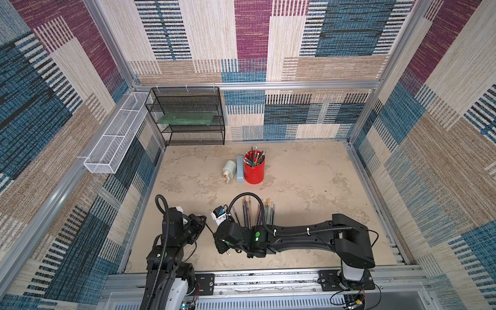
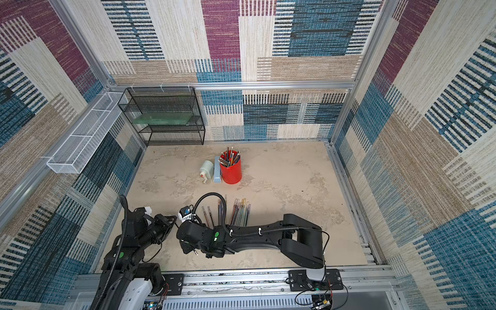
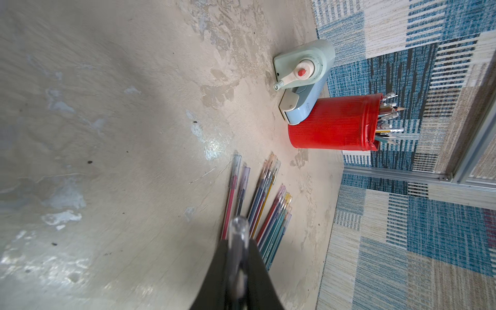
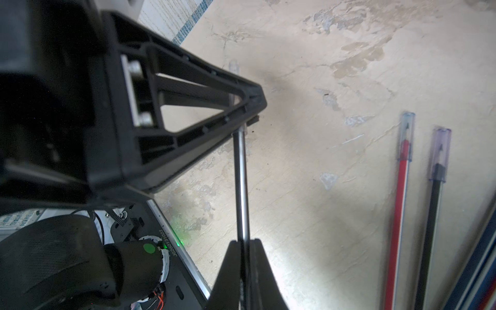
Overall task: Remove the protective cover of the pencils
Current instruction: Remove the protective sleeve from the pencil.
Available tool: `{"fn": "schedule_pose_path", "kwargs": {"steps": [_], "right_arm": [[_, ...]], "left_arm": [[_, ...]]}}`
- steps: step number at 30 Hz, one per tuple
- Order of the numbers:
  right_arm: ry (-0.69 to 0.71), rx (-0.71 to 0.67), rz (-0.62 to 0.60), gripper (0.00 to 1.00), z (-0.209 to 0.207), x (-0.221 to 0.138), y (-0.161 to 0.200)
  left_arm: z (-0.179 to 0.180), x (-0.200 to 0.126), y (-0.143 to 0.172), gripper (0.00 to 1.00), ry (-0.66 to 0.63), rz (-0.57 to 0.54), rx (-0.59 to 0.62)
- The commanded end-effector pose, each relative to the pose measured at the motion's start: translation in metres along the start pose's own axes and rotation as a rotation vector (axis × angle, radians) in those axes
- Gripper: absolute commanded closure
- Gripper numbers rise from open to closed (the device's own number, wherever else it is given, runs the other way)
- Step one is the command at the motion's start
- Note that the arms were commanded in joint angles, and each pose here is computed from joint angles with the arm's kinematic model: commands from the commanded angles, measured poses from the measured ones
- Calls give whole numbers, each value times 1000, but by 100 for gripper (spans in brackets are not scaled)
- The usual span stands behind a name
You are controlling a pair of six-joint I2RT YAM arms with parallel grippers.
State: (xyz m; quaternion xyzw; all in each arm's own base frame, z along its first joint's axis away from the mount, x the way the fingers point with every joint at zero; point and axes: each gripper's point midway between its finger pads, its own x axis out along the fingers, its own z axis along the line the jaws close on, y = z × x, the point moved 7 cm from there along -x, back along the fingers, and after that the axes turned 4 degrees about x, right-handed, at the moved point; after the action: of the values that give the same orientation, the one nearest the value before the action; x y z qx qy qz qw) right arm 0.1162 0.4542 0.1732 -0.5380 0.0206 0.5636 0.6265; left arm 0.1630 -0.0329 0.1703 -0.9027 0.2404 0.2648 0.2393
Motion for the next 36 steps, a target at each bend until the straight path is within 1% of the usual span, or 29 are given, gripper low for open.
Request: {"fn": "schedule_pose_path", "kwargs": {"steps": [1,2,3,4,6,8,11,13,20,25,29,36], "right_arm": [[-22,1,-14,98,5,1,-3],[-22,0,-15,92,5,1,-3],[-21,-1,-15,82,6,1,-3],[-18,-1,-15,73,6,2,-4],[-12,-7,-16,63,7,3,-6],[1,-10,-15,56,7,6,-7],[19,-18,-8,54,9,12,-8],[28,-20,-6,57,9,15,-10],[21,-23,-4,83,12,16,-11],[24,-17,2,96,10,18,-8],[21,-12,7,100,8,19,-5],[8,3,6,100,5,18,1]], "left_arm": [[-4,-1,-2,88,17,-9,30],[-4,-1,-3,89,17,-11,30],[-5,-1,-3,90,17,-11,32],[-5,-1,-3,91,17,-12,32],[-7,-1,-4,92,17,-10,34],[-8,0,-5,93,21,-9,37],[-10,0,-6,94,28,-8,42],[-10,0,-6,94,25,-8,48],[-13,1,-11,98,34,-38,87],[-11,3,-14,99,31,-68,112],[-10,6,-16,99,28,-87,125],[-2,16,-18,100,0,-102,130]]}}
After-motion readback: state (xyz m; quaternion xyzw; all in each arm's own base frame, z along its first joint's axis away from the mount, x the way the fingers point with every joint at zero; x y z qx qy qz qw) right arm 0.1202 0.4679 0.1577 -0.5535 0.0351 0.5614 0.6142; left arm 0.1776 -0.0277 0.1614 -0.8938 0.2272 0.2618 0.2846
